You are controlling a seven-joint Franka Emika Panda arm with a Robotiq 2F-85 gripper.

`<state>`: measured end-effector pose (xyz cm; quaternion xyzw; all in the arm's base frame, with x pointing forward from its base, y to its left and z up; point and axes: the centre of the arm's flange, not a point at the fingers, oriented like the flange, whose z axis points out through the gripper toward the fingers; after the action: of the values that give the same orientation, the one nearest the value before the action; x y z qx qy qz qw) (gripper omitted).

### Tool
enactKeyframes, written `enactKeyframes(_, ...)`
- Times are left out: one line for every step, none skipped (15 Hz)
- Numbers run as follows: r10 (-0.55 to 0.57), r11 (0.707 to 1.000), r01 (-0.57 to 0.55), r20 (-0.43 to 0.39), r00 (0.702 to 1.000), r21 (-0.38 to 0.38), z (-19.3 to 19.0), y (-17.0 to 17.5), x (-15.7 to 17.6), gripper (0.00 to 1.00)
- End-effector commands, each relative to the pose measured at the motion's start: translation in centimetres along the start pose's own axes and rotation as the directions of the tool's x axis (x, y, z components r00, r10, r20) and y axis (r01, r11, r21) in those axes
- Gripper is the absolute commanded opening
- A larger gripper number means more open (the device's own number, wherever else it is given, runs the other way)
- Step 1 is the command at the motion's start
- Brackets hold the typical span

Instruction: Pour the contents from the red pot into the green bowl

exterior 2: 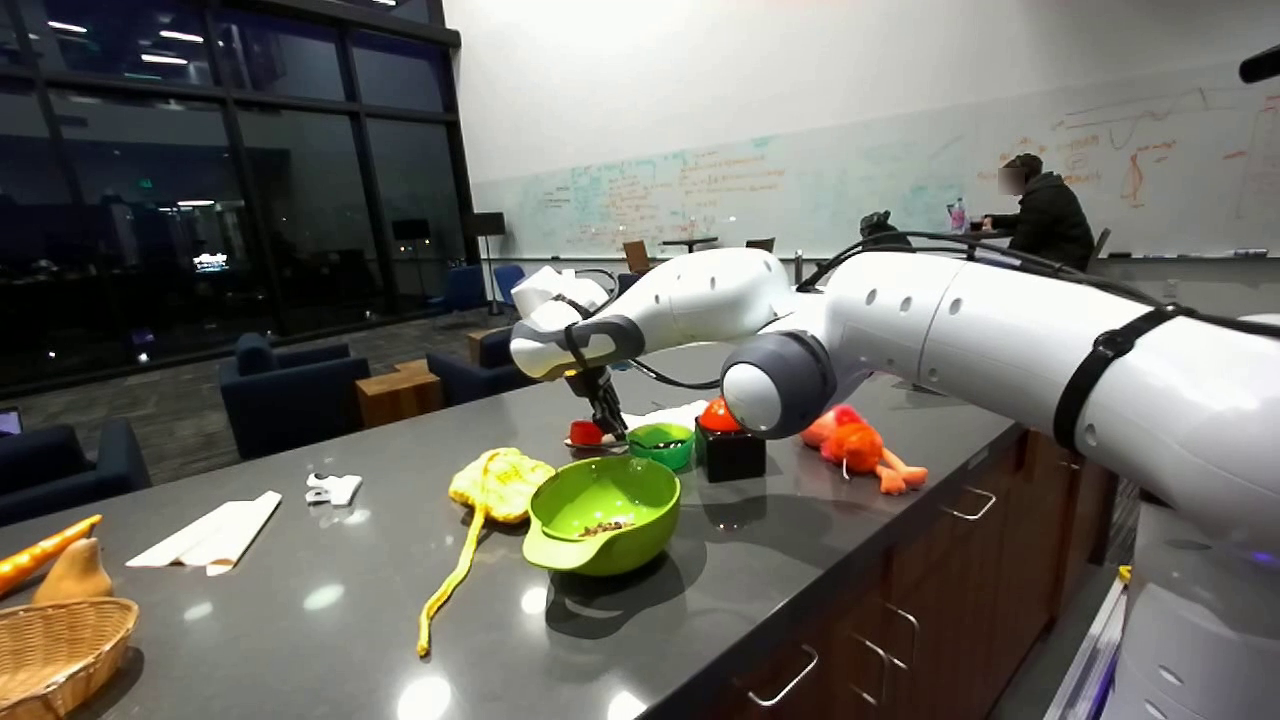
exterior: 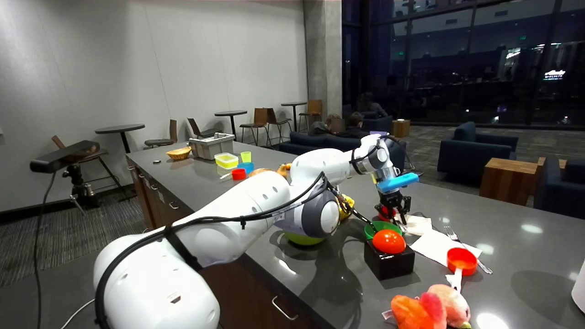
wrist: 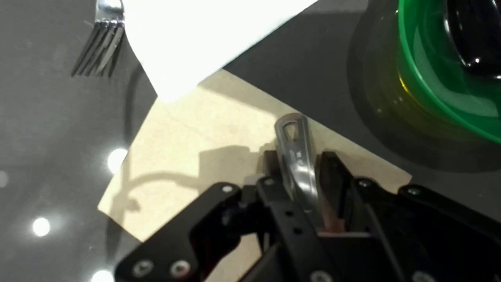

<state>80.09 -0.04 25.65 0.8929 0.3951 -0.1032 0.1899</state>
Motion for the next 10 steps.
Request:
enactKeyframes(-0.002, 1.0, 0.002, 0.005, 1.0, 0.004, 0.2, -1.2, -2.4, 0.65)
enactKeyframes(-0.002, 1.0, 0.002, 0.002, 1.0, 0.008, 0.1, -1.3, -2.8, 0.73)
enactKeyframes(-0.002, 1.0, 0.002, 0.0, 1.0, 0.012, 0.0, -1.5, -3.3, 0.79)
enactKeyframes(-0.007, 1.0, 0.007, -0.003, 1.0, 0.017, -0.3, -1.7, -3.9, 0.85)
enactKeyframes(-0.016, 1.0, 0.016, -0.01, 1.0, 0.025, -0.5, -2.0, -4.4, 0.93)
enactKeyframes(-0.036, 0.998, 0.037, -0.026, 0.999, 0.041, -1.0, -2.4, -5.0, 0.99)
enactKeyframes(-0.048, 0.997, 0.05, -0.037, 0.998, 0.056, -1.4, -2.6, -5.4, 1.0)
enactKeyframes(-0.066, 0.994, 0.07, -0.064, 0.996, 0.079, -2.1, -3.1, -6.0, 1.0)
enactKeyframes(-0.085, 0.99, 0.094, -0.093, 0.992, 0.102, -2.8, -3.4, -6.3, 1.0)
enactKeyframes(-0.093, 0.987, 0.106, -0.109, 0.99, 0.124, -3.5, -3.7, -6.6, 1.0)
